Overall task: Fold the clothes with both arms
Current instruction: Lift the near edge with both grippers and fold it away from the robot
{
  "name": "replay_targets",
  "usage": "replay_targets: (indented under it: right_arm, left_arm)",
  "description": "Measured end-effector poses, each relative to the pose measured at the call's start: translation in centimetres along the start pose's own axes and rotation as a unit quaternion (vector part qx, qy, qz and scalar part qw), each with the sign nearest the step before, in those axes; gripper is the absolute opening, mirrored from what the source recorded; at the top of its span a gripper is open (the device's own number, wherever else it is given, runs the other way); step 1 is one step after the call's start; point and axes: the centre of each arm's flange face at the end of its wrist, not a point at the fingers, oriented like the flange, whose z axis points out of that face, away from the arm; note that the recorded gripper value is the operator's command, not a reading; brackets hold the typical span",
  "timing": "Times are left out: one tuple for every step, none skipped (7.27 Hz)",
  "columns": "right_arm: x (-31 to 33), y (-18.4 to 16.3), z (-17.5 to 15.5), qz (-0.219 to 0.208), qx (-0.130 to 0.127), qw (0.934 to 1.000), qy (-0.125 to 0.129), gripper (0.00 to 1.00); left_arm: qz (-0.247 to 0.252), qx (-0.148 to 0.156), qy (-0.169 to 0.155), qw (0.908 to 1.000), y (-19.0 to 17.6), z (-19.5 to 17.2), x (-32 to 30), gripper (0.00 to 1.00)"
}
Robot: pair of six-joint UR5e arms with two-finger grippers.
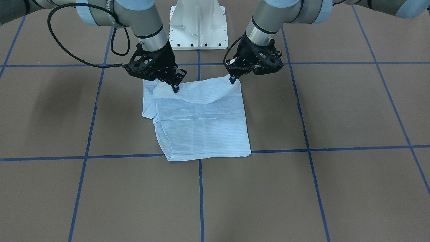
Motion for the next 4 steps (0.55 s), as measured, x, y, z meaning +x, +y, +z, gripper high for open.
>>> replay_targets:
  right_arm:
    - [-0.9,-1.5,1.4,0.002,0.007,1.0000,-0.006,0.00]
    - [-1.4,-3.3,3.0,0.001,0.015,0.9998,-0.013,0.00]
    - [-1.7,-5.2,4.2,-0.003,0.023,0.9997,-0.012,0.00]
    - [-2.2,-6.8,5.2,-0.006,0.031,0.9995,-0.007,0.00]
  left_arm:
    - [0.002,0.011,0.001,0.9999,-2.0,0.5,0.2,0.00]
    - [0.002,0.018,0.004,0.9998,-3.5,1.3,0.5,0.00]
    - [0.003,0.022,0.009,0.9997,-4.6,2.3,1.1,0.00]
    - [0.005,0.024,0.015,0.9996,-5.5,3.5,1.7,0.00]
